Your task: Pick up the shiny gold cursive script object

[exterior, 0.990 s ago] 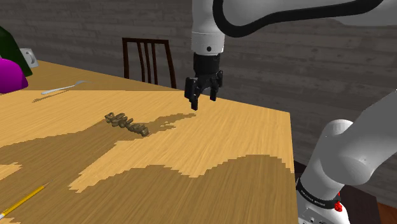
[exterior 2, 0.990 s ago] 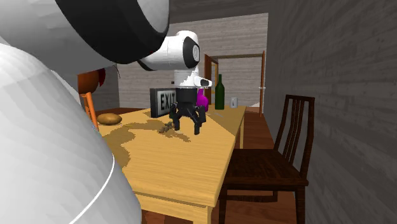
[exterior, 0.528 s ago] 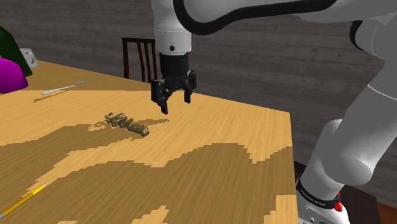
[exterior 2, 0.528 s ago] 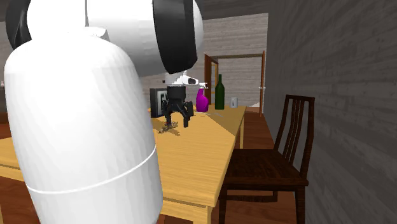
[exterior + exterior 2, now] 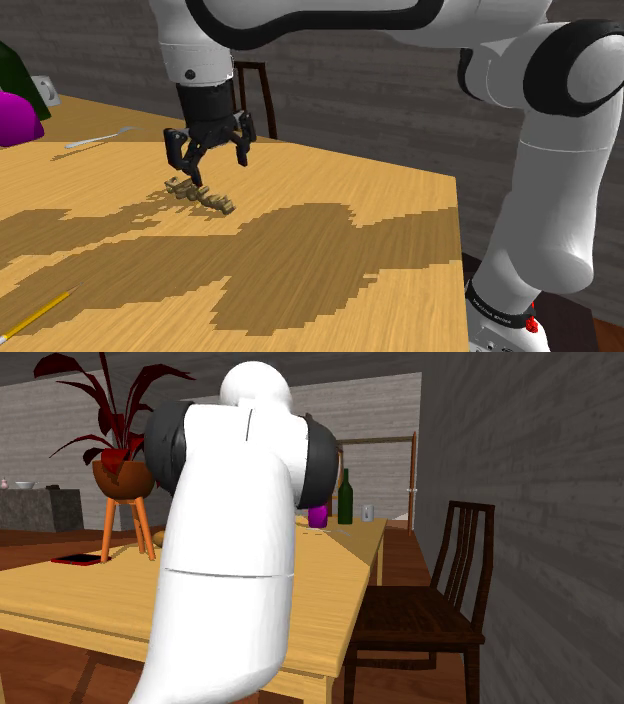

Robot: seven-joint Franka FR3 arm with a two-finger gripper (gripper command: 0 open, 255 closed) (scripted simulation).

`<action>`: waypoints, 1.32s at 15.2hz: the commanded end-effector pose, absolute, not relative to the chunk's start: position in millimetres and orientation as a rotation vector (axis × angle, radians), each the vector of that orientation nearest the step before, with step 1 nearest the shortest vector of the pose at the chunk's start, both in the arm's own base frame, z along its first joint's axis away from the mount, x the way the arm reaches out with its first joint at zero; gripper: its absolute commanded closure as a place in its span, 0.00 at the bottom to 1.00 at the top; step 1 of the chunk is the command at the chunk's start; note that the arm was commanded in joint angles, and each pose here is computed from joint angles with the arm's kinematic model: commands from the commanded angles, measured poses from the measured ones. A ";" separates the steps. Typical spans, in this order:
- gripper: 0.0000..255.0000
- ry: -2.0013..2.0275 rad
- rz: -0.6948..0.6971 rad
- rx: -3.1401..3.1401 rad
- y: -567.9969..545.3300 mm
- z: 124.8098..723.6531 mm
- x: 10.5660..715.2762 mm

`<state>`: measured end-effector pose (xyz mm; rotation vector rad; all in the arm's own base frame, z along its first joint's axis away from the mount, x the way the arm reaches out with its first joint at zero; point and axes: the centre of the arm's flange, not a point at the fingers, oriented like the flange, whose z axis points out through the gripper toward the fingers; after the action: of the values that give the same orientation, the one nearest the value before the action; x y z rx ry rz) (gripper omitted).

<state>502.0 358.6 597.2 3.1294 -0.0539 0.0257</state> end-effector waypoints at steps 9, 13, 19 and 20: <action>0.00 -0.046 0.029 3.124 390.7 560.3 520.5; 1.00 -0.046 0.029 3.124 390.9 556.8 520.9; 1.00 -0.046 0.029 3.124 390.8 556.8 520.9; 1.00 -0.046 0.029 3.124 390.9 556.8 520.9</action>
<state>520.8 390.9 556.9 3.1237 -0.0456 0.0294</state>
